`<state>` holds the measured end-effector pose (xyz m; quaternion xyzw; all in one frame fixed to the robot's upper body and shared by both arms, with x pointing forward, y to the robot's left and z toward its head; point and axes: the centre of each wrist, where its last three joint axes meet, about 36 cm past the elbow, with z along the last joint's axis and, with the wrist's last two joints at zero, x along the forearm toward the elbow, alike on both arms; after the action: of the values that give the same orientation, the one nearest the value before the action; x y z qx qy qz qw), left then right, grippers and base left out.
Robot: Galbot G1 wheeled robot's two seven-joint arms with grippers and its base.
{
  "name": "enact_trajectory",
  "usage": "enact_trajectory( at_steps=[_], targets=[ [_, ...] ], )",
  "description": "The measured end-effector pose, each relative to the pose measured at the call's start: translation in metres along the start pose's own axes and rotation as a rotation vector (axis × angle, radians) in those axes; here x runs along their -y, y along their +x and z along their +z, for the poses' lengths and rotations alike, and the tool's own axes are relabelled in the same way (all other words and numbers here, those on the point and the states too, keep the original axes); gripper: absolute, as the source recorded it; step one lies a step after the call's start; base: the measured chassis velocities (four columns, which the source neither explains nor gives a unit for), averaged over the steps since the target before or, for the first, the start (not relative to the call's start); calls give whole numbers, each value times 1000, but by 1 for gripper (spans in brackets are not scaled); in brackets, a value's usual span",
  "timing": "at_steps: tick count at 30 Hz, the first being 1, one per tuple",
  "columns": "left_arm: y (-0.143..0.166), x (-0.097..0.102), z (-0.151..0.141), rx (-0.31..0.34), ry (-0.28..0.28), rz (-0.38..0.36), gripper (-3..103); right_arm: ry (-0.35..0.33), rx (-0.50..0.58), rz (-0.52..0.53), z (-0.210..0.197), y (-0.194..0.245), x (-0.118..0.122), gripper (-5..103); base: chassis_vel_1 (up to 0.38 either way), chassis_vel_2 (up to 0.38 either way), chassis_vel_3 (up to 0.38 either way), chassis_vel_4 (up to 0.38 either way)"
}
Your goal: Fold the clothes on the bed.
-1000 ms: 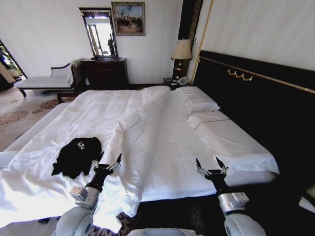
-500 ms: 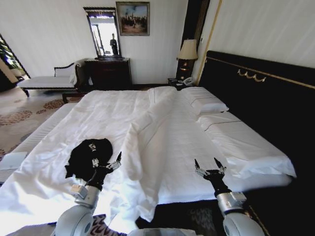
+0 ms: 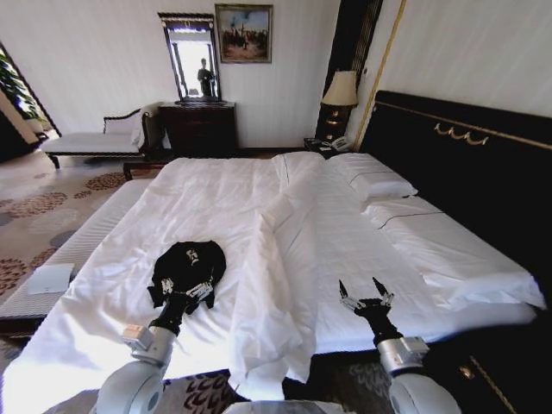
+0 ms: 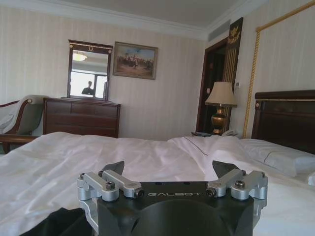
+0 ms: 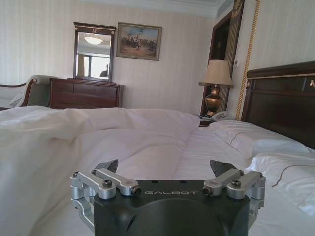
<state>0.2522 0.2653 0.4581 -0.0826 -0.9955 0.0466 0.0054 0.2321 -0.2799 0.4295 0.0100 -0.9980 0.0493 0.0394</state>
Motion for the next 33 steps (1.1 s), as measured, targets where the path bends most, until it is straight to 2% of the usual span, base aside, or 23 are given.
enact_trajectory(
  at_steps=[18,27,33],
  targets=[
    [2,-4,2,-1,0,-14,100,-26,-6,-23,-4,5,-10,100,159,189,-154,-187],
    [2,-5,4,-5,0,-17,100,-103,-7,-32,-8,7,-13,100,69,133,-57,-124],
    [2,-5,4,-4,2,-17,100,-162,-54,-56,-6,10,-18,100,0,0,0,0]
  ],
)
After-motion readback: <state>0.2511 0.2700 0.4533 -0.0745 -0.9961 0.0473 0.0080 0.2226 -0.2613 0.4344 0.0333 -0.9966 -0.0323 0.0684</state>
